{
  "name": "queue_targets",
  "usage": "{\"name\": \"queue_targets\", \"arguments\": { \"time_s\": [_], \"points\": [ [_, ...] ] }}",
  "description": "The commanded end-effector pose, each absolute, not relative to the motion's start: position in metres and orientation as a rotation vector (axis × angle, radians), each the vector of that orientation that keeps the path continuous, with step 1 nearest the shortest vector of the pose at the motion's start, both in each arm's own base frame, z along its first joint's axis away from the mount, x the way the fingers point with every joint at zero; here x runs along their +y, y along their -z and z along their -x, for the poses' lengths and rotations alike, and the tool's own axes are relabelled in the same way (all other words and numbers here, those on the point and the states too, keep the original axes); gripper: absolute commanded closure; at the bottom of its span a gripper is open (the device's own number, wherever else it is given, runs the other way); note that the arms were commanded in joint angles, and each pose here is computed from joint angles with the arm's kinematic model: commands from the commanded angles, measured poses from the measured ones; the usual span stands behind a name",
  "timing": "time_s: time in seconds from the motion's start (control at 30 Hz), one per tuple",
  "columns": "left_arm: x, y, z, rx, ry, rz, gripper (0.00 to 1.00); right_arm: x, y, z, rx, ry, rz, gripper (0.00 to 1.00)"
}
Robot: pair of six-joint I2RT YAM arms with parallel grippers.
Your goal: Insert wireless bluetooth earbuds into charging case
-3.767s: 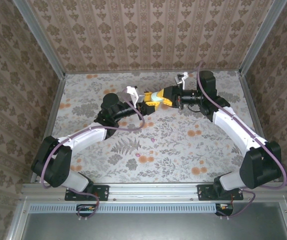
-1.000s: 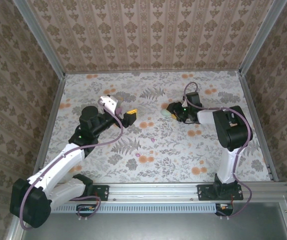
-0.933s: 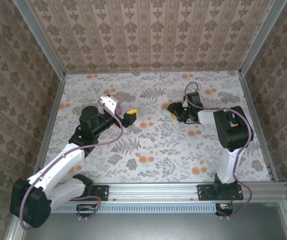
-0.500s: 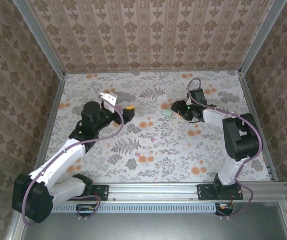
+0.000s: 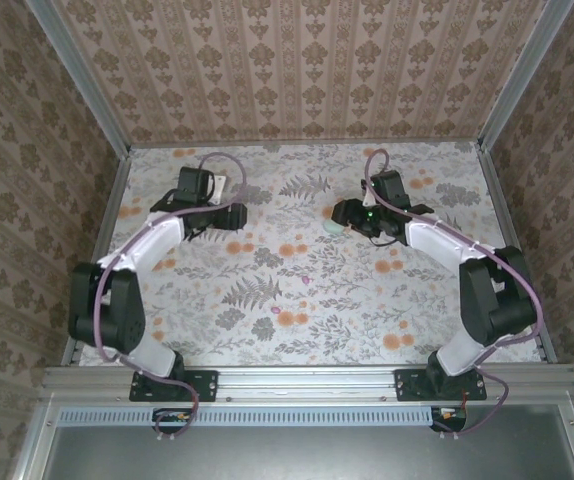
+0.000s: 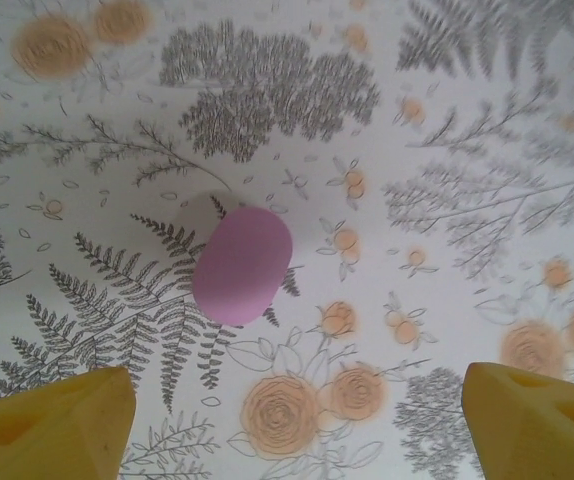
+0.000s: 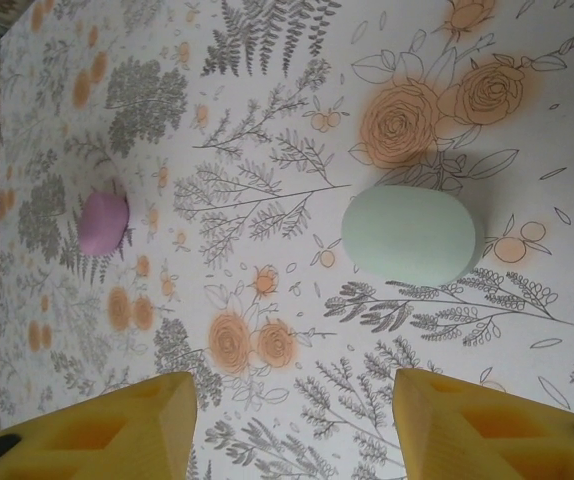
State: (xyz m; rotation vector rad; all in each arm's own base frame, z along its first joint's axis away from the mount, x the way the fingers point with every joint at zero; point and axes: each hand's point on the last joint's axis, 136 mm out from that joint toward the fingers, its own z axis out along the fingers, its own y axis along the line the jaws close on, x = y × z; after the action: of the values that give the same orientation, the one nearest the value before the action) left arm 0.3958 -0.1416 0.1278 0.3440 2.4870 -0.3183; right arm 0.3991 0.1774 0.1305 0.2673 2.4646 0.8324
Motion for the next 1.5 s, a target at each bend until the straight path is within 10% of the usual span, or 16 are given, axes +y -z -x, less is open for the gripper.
{"name": "queue_targets", "arguments": {
  "time_s": [0.0, 1.47],
  "points": [
    [-0.133, -0.108, -0.394, 2.616, 0.223, -0.462, 0.14, 0.172, -0.157, -0.392, 2.429, -0.811, -0.207, 0.43],
    [-0.141, -0.024, -0.433, 2.732, 0.240, -0.950, 0.50, 0.140, -0.172, -0.363, 2.394, -0.693, -0.163, 0.41]
  ]
}}
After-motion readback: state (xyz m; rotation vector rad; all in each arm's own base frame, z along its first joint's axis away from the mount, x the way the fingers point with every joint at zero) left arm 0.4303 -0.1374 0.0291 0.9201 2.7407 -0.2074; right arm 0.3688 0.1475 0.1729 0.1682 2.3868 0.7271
